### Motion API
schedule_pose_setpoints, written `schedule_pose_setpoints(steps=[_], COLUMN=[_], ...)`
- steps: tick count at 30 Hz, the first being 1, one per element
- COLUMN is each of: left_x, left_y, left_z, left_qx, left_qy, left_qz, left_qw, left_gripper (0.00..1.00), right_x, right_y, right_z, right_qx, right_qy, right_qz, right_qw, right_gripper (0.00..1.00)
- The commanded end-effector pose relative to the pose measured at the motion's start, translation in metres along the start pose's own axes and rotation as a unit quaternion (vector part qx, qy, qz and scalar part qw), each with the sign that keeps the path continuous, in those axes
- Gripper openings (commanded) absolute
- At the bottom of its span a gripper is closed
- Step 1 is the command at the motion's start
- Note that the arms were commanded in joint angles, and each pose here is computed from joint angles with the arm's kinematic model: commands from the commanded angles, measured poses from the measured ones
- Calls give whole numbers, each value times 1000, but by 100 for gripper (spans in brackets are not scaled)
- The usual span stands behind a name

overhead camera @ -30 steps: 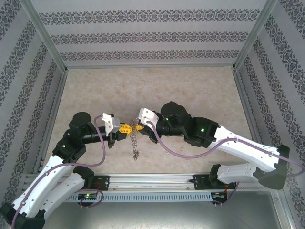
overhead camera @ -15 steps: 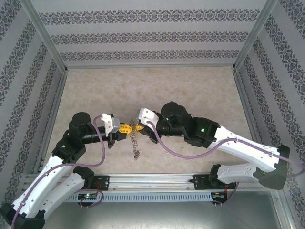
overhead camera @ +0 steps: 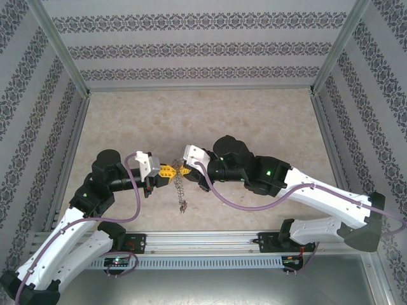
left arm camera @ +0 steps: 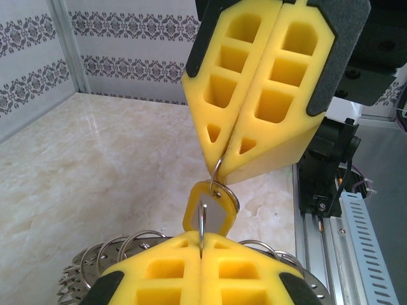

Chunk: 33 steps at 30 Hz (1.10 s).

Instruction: Put the keys on the keyring

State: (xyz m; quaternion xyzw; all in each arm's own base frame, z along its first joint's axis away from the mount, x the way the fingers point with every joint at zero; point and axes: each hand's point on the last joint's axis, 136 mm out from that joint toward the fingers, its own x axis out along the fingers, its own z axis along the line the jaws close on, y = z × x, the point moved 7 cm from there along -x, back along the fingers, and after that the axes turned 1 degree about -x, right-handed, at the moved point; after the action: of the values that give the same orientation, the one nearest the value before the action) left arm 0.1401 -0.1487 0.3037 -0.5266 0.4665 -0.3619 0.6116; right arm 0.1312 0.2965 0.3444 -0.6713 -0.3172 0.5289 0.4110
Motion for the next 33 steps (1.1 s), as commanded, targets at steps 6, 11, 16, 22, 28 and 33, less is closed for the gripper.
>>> schedule_pose_setpoints(steps=[6,11,16,22,28,33], left_x=[-5,-5,-5,-5,-5,-5], left_y=[-15,-14,-14,-14,-14,-14], left_z=[-1,-1,-1,-1,-1,-1], left_qx=[28,28,28,28,28,29], left_qy=[-5,-5,-4,-5,-5,-3], left_qz=[-31,-31,-31,-30,-30,-31], left_qw=[999,999,999,999,999,999], left_gripper=[0,0,0,0,0,0], right_x=[6,6,5,5,6,7], right_y=[2,1,0,-1,2,3], right_z=[4,2,0,-1,-2,-3], right_qx=[-6,-6,-7,-8,-8,-9], right_qy=[-12,-8,0,3,6,8], right_qz=[-5,-5,-9,-12,-5,-1], right_qw=[1000,1000,1000,1000,1000,1000], right_gripper=[0,0,0,0,0,0])
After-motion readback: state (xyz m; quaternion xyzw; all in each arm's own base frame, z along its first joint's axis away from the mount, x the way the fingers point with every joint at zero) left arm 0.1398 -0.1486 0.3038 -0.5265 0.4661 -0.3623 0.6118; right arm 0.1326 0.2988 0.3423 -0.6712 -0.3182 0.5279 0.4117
